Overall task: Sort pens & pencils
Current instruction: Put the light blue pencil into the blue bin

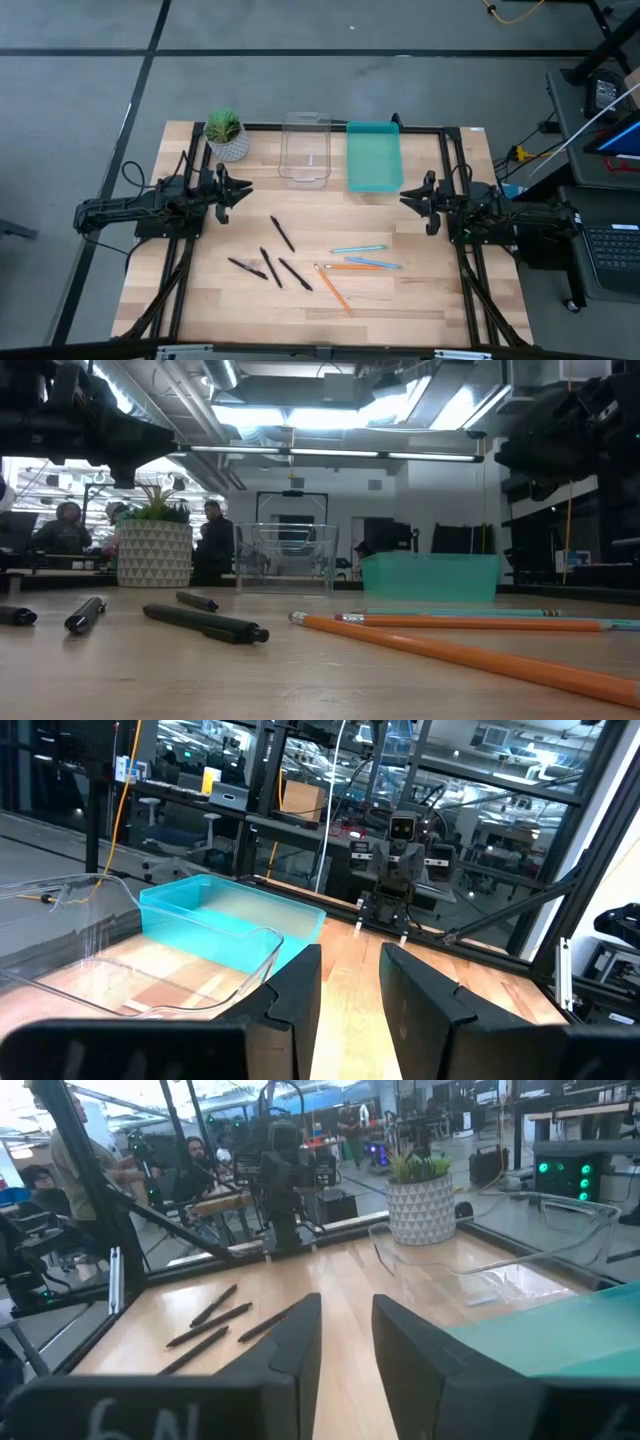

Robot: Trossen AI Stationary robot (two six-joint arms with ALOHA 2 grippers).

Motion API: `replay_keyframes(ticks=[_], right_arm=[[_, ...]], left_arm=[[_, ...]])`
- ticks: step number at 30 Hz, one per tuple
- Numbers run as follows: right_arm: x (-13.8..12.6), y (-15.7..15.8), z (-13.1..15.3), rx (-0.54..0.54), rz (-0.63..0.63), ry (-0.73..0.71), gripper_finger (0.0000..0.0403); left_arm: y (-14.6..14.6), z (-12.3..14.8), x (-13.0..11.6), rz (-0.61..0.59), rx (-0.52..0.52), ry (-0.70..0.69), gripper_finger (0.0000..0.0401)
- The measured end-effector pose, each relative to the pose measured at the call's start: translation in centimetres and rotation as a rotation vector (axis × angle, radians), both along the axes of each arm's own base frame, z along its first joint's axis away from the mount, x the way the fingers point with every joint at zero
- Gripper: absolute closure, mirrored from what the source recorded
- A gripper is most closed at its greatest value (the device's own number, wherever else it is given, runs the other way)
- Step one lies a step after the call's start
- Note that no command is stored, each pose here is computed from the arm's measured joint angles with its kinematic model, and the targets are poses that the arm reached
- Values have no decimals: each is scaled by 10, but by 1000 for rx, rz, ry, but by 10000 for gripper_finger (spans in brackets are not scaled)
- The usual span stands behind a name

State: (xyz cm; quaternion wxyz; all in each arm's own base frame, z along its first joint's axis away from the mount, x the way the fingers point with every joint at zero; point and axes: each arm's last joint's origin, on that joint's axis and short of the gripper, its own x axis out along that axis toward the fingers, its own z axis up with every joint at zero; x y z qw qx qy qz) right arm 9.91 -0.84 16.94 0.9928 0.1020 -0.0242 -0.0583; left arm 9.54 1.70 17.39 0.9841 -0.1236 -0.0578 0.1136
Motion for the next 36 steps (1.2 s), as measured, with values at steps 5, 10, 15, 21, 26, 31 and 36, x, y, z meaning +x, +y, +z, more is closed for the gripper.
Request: replay_keyframes(ticks=[5, 10, 15, 21, 26, 31, 36], right_arm=[[0, 0, 4, -10, -8, -41, 309], [0, 0, 5, -58, -12, -48, 291], [0, 0, 4, -86, -14, -32, 238], [0, 0, 4, -113, -17, -27, 191], [-1, -2, 8, -202, -104, -45, 180], [-3, -7, 13, -242, -273, -75, 179], [-5, -7, 20, -210, -275, -149, 179]], left_arm=[[0, 0, 0, 0, 0, 0, 303], [0, 0, 0, 0, 0, 0, 303], [0, 0, 0, 0, 0, -1, 303], [0, 1, 0, 0, 0, -6, 303], [0, 0, 0, -8, -90, -19, 303], [0, -2, 1, -6, -85, 2, 303], [2, 3, 1, 58, -76, -48, 302]])
